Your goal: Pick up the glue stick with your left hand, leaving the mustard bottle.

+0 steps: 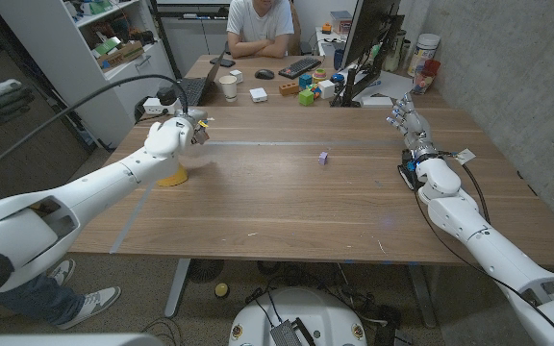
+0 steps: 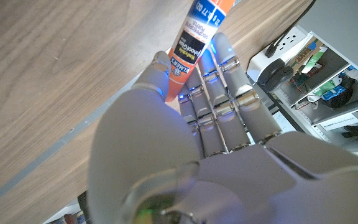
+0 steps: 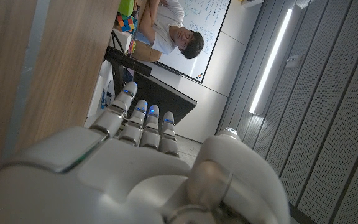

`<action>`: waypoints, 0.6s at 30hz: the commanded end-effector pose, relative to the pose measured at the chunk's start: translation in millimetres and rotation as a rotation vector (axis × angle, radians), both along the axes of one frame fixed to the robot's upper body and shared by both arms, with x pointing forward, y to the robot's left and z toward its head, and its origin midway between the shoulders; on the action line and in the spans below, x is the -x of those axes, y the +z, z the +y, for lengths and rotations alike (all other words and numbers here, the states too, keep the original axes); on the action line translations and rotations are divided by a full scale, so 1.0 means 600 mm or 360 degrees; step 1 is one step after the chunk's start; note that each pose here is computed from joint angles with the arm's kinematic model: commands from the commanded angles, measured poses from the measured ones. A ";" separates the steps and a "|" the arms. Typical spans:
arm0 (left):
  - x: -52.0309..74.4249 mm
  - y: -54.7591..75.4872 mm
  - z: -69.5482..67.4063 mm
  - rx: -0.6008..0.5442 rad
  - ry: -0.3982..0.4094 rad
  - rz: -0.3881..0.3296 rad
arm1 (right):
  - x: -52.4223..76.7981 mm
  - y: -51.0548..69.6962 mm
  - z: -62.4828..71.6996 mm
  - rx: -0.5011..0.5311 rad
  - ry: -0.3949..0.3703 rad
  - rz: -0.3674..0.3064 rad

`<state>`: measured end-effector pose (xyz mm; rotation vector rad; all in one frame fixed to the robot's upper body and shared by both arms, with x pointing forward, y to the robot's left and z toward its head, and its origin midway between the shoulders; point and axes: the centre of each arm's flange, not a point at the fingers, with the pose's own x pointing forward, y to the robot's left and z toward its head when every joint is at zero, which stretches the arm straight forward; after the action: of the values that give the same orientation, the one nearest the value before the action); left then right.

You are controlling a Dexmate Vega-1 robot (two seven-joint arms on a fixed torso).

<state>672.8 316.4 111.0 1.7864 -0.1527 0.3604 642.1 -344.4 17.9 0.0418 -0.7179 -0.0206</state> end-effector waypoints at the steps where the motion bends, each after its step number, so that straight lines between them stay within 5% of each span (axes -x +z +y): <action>1: 0.029 0.050 -0.002 -0.0035 -0.0005 -0.0100 | 0.007 0.004 0.003 -0.0009 0.0014 -0.0039; 18: 0.117 0.116 -0.011 0.0020 0.0083 -0.0296 | 0.005 0.017 -0.019 0.0092 0.0082 -0.0019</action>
<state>634.1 312.8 155.9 1.7750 -0.2186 0.4651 636.9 -344.2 23.4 0.0347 -0.7424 0.0087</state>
